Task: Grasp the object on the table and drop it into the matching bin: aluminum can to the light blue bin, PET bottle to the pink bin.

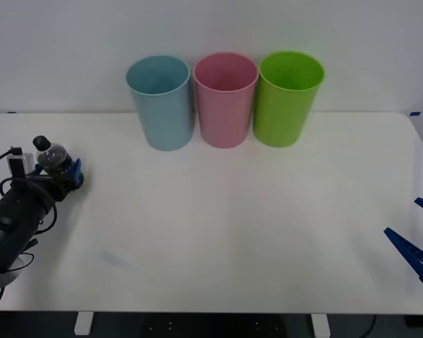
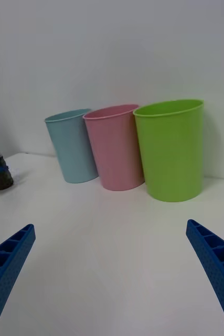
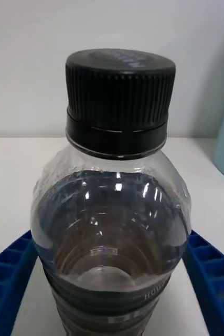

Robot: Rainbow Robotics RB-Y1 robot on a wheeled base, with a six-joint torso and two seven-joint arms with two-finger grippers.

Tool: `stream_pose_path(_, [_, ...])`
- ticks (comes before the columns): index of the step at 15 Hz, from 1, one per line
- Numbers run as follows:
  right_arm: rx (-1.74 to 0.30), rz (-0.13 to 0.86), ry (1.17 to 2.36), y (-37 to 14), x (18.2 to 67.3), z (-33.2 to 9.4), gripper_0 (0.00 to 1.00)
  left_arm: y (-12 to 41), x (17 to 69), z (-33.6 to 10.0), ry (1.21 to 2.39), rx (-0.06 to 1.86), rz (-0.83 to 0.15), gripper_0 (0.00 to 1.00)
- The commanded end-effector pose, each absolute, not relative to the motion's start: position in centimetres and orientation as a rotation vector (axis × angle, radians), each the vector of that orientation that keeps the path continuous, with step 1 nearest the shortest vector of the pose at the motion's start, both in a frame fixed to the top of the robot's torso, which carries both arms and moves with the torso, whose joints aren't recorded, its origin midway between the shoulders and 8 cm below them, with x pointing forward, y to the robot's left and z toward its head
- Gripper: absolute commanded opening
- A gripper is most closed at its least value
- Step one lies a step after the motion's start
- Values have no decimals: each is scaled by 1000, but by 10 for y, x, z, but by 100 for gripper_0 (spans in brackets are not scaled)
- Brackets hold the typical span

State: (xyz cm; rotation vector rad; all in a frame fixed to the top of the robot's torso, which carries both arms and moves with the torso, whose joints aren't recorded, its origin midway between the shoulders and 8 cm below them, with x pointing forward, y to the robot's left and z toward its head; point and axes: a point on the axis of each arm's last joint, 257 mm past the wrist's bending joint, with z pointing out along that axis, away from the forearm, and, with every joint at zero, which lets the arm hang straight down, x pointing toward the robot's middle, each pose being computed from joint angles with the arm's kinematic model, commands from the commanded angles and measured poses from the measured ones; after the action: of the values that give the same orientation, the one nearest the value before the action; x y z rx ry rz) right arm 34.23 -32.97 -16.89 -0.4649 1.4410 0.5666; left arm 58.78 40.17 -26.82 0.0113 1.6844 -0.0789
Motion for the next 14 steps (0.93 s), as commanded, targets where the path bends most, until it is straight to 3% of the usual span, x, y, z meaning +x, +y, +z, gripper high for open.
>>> stream_pose_path(1, [-465, 567, 1441, -330, 342, -169, 100, 401, 588, -269, 1686, 21, -71, 0])
stream_pose_path(8, [-465, 567, 1441, -330, 342, -169, 100, 399, 587, -269, 1685, 19, -84, 0])
stream_pose_path(14, [-465, 567, 1441, -330, 342, -169, 100, 383, 586, -252, 1637, 39, -151, 0])
